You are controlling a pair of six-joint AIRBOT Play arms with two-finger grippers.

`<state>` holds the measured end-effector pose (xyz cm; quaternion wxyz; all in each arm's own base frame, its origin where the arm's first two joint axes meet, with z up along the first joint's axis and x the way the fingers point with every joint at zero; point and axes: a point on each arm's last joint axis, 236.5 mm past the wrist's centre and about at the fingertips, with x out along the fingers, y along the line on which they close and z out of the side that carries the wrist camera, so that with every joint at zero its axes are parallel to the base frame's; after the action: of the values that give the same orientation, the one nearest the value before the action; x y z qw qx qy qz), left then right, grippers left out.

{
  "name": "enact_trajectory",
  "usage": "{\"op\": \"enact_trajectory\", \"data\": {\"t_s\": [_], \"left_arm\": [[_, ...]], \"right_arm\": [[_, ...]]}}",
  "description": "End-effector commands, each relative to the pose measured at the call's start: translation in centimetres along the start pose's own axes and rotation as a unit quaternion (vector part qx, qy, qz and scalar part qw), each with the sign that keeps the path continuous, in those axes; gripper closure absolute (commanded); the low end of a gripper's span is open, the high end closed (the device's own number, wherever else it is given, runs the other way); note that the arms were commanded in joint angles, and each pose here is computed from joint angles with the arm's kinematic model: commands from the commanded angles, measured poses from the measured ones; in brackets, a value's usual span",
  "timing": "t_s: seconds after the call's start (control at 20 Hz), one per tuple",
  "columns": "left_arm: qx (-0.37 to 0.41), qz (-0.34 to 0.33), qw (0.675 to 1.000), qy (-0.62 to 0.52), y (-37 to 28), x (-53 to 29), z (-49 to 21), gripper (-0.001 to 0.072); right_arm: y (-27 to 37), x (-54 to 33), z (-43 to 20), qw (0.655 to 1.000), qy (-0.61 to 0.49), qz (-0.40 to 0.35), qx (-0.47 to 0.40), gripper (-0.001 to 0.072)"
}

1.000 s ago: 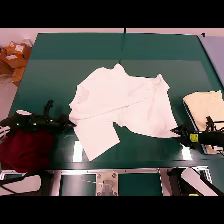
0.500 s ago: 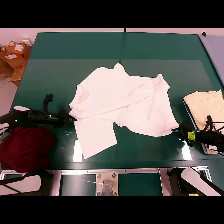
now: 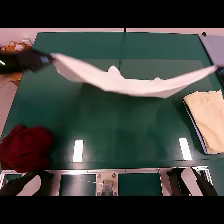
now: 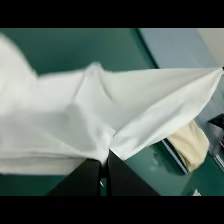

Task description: Fold the shirts.

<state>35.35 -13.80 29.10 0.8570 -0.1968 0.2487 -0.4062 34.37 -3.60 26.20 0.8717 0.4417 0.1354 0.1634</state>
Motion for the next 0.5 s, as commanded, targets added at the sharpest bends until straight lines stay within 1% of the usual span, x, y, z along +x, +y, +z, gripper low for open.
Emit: {"op": "enact_trajectory", "data": {"t_s": [0.0, 0.1, 0.2, 0.25, 0.35, 0.45], "left_arm": [[0.203, 0.01, 0.964, -0.172, -16.2, -8.9, 10.3, 0.0685], [0.296, 0.014, 0.923, -0.245, -24.2, -13.6, 12.5, 0.0685], [0.34, 0.034, 0.892, -0.296, -29.2, -17.2, 13.3, 0.0684], [0.351, 0.046, 0.882, -0.311, -30.5, -18.3, 13.5, 0.0684], [0.339, 0.081, 0.879, -0.327, -30.1, -19.5, 14.1, 0.0684], [0.301, 0.128, 0.888, -0.323, -26.7, -19.5, 15.0, 0.0684]], "right_arm": [[18.8, -4.6, 4.7, 0.975, -0.107, 0.157, -0.114, 0.0699], [25.3, -7.4, 6.6, 0.956, -0.168, 0.187, -0.154, 0.0698], [30.4, -9.9, 7.3, 0.935, -0.211, 0.198, -0.206, 0.0698], [32.5, -11.0, 7.4, 0.923, -0.232, 0.2, -0.232, 0.0698], [34.6, -12.1, 7.6, 0.911, -0.257, 0.193, -0.259, 0.0698], [33.0, -11.5, 8.2, 0.918, -0.258, 0.146, -0.262, 0.0698]]}}
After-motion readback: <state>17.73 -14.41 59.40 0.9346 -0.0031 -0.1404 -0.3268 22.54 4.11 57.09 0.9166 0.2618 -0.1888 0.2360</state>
